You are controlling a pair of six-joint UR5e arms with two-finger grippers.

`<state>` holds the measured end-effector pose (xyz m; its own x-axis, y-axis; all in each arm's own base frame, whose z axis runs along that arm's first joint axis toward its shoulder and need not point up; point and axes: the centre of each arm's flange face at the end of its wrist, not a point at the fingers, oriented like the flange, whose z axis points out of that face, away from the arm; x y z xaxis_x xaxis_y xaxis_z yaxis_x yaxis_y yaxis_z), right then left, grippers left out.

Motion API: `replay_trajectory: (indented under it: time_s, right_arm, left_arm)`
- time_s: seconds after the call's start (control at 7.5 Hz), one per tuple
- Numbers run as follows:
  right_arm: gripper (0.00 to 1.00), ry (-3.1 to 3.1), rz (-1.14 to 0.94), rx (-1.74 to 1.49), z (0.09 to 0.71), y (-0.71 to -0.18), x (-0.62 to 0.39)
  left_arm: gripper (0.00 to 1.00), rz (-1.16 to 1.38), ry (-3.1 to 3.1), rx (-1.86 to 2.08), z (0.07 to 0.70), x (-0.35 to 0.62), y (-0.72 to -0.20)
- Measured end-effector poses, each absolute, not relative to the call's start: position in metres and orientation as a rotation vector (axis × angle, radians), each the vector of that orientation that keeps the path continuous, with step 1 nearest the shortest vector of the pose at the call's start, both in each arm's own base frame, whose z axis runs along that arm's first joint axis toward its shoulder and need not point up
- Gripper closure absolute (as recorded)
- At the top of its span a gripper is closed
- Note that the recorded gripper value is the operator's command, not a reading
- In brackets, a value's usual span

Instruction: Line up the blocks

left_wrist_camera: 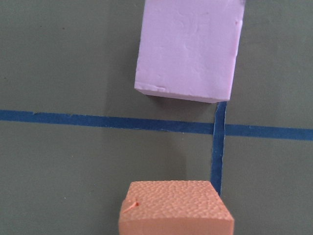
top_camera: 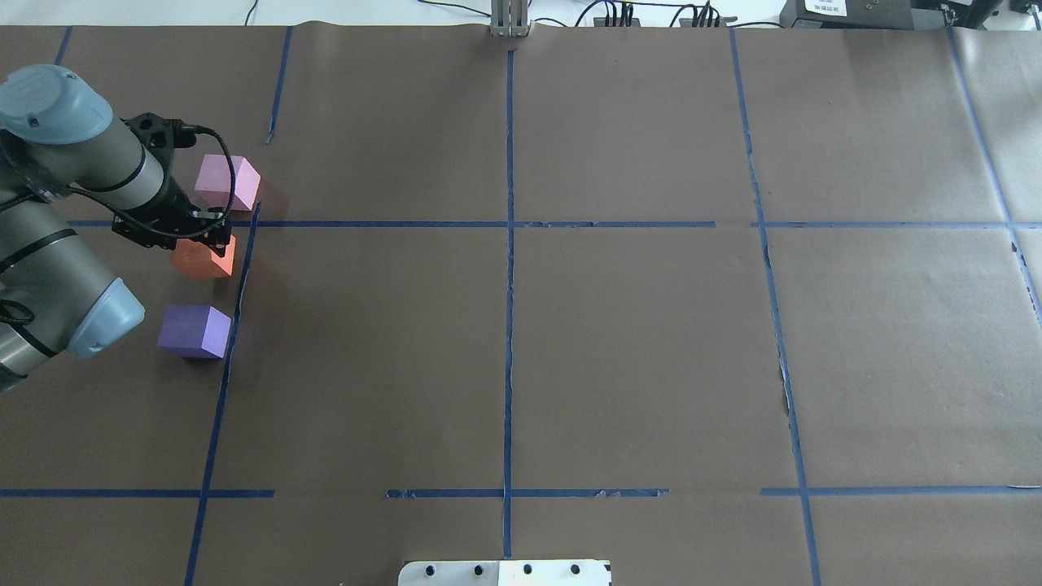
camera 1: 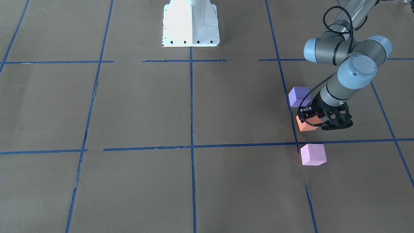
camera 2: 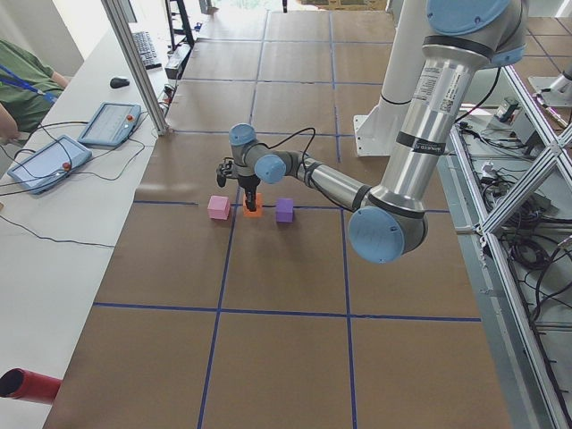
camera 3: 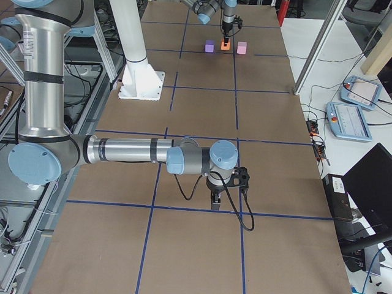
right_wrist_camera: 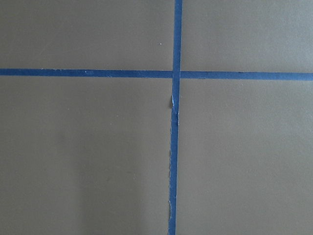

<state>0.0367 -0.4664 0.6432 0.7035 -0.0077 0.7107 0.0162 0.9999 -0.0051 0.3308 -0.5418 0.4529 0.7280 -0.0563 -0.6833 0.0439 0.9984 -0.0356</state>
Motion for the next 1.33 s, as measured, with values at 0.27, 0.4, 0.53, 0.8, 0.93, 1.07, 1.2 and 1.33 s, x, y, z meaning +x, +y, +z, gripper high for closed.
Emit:
replay_trajectory:
  time_s: [0.27, 0.4, 0.53, 0.8, 0.93, 1.07, 1.2, 1.33]
  right_arm:
    - [0.0, -0.79, -0.014, -0.011, 0.643, -0.466, 0.037]
    - [0.0, -0.79, -0.014, -0.011, 0.643, -0.466, 0.036]
    - [0.0, -0.79, -0.014, -0.011, 0.643, -0.466, 0.037]
    - [0.0, -0.79, -0.013, -0.011, 0.643, -0.466, 0.037]
    - [0.0, -0.79, -0.013, -0.011, 0.643, -0.466, 0.037]
    - [0.0, -0.79, -0.013, -0.011, 0.643, -0.466, 0.037]
    - [0.0, -0.79, -0.013, -0.011, 0.643, -0.466, 0.037]
    - [0.0, -0.79, -0.014, -0.012, 0.643, -0.466, 0.036]
  left_arm:
    - [0.01, -0.054, 0.754, -0.016, 0.453, 0.332, -0.542]
    - [0.0, -0.052, 0.756, -0.014, 0.453, 0.332, -0.542]
    - [0.0, -0.051, 0.759, -0.01, 0.453, 0.332, -0.542]
    - [0.0, -0.048, 0.765, -0.004, 0.45, 0.332, -0.542]
    - [0.0, -0.046, 0.77, 0.002, 0.445, 0.332, -0.541]
    - [0.0, -0.044, 0.78, 0.014, 0.432, 0.328, -0.54]
    - [0.0, -0.047, 0.792, 0.033, 0.406, 0.318, -0.537]
    - [0.0, -0.056, 0.802, 0.063, 0.369, 0.297, -0.533]
